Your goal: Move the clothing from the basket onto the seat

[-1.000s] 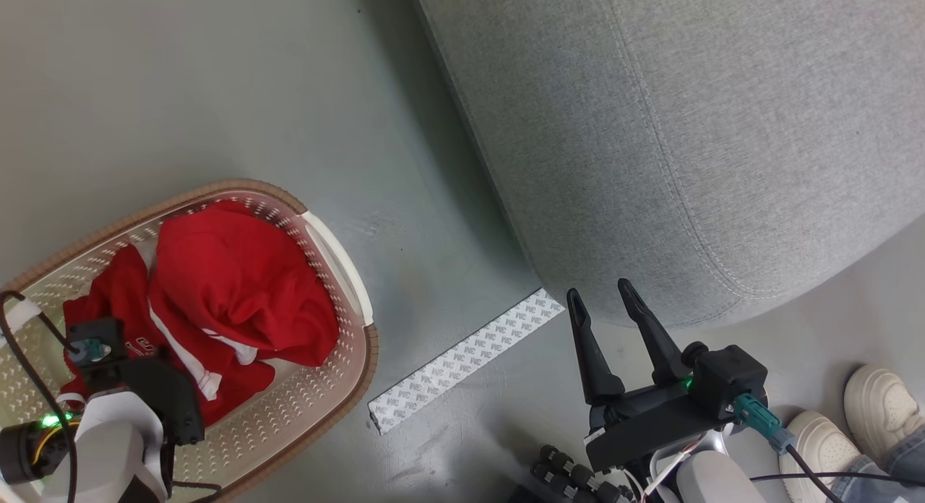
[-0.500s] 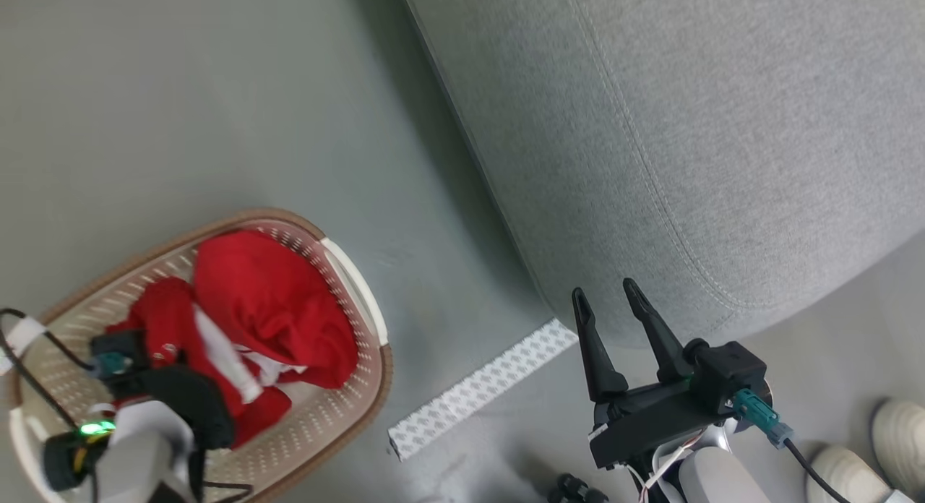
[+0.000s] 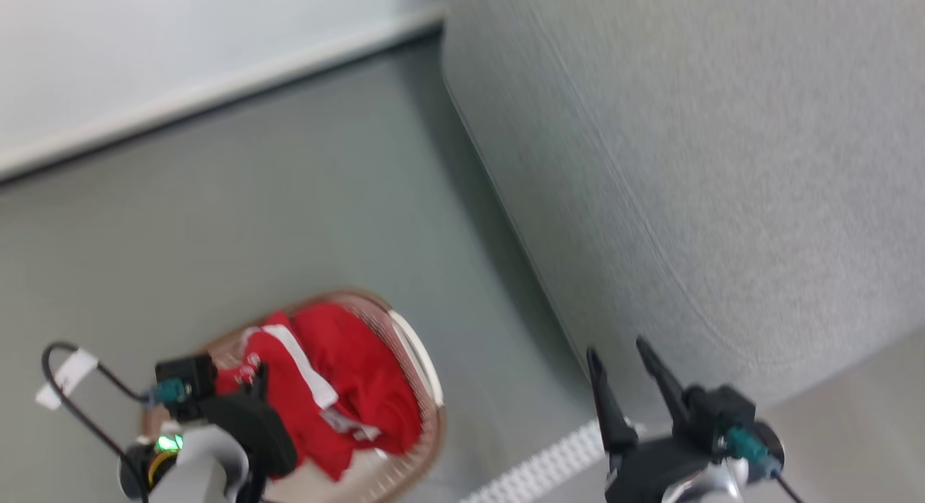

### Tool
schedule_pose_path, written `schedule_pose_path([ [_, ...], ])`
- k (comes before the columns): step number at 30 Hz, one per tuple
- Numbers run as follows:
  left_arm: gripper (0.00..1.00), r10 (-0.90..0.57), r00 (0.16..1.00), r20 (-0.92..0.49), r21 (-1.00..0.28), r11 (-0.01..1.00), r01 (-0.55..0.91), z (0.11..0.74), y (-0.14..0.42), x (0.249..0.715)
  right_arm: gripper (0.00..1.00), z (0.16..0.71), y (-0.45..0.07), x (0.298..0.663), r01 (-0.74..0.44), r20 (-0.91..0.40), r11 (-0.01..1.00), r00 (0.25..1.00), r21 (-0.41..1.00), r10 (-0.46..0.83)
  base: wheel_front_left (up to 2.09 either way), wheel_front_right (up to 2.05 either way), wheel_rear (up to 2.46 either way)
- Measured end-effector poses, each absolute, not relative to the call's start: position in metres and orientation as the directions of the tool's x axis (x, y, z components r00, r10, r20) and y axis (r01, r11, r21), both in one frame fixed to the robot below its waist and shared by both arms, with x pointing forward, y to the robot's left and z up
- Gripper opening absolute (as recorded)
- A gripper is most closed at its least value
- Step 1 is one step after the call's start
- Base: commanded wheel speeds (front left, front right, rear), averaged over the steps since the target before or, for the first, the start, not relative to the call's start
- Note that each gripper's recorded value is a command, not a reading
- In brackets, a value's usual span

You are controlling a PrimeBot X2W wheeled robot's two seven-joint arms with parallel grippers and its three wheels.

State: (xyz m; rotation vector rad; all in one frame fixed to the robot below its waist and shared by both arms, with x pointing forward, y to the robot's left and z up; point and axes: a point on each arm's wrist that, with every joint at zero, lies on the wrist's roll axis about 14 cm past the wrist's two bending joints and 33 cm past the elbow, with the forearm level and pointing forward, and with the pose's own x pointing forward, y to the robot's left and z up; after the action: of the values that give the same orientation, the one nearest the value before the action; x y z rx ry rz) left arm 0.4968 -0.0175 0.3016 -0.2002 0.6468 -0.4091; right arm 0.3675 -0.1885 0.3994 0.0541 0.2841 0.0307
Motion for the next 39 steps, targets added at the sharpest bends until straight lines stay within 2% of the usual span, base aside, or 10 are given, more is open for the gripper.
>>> schedule_pose_path([
  [6, 0.0, -0.49, 0.754, -0.437, -0.34, 0.867, 0.366, 0.361, -0.016, 0.48, 1.0, 0.414, -0.175, 0.345, -0.051, -0.262, 0.997, 0.963, 0.064, 0.066, 0.0, 0.0, 0.0],
  [11, 0.0, -0.538, 0.788, -0.3, -0.305, 0.837, 0.455, 0.432, -0.028, 0.473, 1.0, 0.433, -0.166, 0.329, -0.073, -0.217, 0.995, 0.972, 0.073, 0.087, 0.0, 0.0, 0.0],
  [21, 0.0, -0.56, 0.828, -0.015, -0.212, 0.811, 0.545, 0.572, -0.033, 0.46, 1.0, 0.474, -0.127, 0.326, -0.203, -0.104, 0.977, 0.972, 0.067, 0.209, 0.0, 0.0, 0.0],
  [26, 0.0, -0.581, 0.807, 0.105, -0.207, 0.781, 0.589, 0.631, -0.037, 0.441, 1.0, 0.488, -0.108, 0.325, -0.268, -0.067, 0.962, 0.96, 0.054, 0.272, 0.0, 0.0, 0.0],
  [30, 0.0, -0.6, 0.783, 0.164, -0.157, 0.768, 0.621, 0.662, -0.046, 0.428, 1.0, 0.495, -0.097, 0.324, -0.305, -0.051, 0.951, 0.95, 0.043, 0.307, 0.0, 0.0, 0.0],
  [39, 0.0, -0.67, 0.723, 0.168, -0.152, 0.707, 0.691, 0.668, -0.081, 0.411, 1.0, 0.501, -0.081, 0.327, -0.381, -0.075, 0.925, 0.922, -0.007, 0.379, 0.0, 0.0, 0.0],
])
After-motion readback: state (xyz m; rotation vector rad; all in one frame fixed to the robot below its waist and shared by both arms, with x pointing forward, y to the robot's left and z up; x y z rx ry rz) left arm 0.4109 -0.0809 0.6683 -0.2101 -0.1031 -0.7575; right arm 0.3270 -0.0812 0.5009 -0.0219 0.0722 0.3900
